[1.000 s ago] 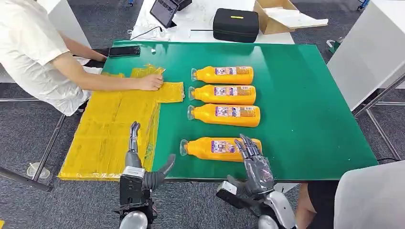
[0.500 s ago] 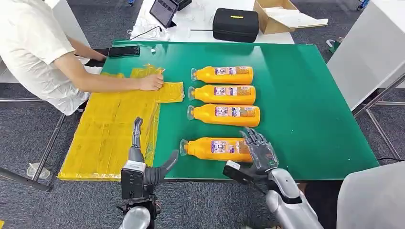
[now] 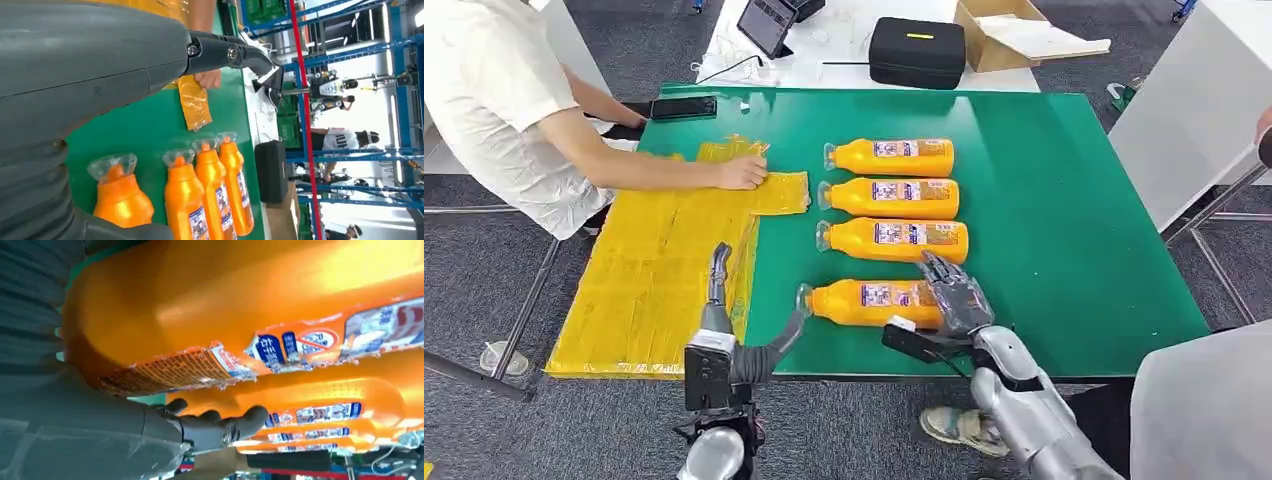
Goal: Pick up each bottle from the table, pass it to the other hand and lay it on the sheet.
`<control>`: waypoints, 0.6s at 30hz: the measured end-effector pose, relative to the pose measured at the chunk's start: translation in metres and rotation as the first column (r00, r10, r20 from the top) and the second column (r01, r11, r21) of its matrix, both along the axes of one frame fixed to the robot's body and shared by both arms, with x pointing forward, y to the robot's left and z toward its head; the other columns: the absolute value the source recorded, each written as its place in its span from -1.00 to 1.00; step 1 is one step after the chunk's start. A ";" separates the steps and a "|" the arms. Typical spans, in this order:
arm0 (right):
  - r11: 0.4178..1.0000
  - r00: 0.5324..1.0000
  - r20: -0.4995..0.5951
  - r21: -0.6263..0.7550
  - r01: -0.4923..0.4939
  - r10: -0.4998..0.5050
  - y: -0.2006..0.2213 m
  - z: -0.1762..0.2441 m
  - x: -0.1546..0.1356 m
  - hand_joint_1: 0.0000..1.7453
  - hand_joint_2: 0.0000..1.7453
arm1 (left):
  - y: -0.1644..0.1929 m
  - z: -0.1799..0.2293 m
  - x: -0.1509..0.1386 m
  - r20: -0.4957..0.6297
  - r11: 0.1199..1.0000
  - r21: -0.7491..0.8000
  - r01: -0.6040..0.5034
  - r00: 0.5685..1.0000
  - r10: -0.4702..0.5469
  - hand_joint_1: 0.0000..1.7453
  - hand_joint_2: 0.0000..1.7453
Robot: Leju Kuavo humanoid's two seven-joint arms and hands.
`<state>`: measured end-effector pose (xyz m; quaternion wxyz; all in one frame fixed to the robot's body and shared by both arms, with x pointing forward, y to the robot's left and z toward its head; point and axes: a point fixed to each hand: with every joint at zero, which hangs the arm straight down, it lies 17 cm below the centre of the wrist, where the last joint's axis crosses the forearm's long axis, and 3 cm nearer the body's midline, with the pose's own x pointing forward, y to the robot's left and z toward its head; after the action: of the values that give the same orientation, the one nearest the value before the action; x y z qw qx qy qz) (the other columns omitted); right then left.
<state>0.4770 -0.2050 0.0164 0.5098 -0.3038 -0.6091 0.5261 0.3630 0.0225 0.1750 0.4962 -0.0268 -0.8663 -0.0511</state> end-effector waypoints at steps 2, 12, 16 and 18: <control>1.000 1.000 -0.027 0.001 -0.001 0.001 0.002 -0.007 0.000 -0.62 1.00 | -0.001 -0.001 0.000 -0.003 1.000 0.001 0.004 1.000 -0.004 -1.00 1.00; 1.000 0.982 -0.188 0.022 -0.020 0.024 0.001 -0.035 -0.003 1.00 1.00 | -0.005 -0.002 -0.001 -0.008 1.000 0.011 0.014 1.000 -0.014 -1.00 1.00; 1.000 0.980 -0.196 0.016 -0.025 0.027 0.000 -0.037 -0.003 1.00 1.00 | -0.006 -0.001 -0.002 -0.005 1.000 0.015 0.018 1.000 -0.018 -1.00 1.00; 1.000 0.979 -0.201 0.013 -0.026 0.028 0.000 -0.039 -0.003 1.00 1.00 | -0.007 -0.001 -0.003 -0.004 1.000 0.016 0.018 1.000 -0.018 -1.00 1.00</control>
<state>0.4736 -0.2048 -0.0224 0.5630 -0.2381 -0.5614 0.5578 0.3604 0.0159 0.1736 0.4978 -0.0308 -0.8645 -0.0625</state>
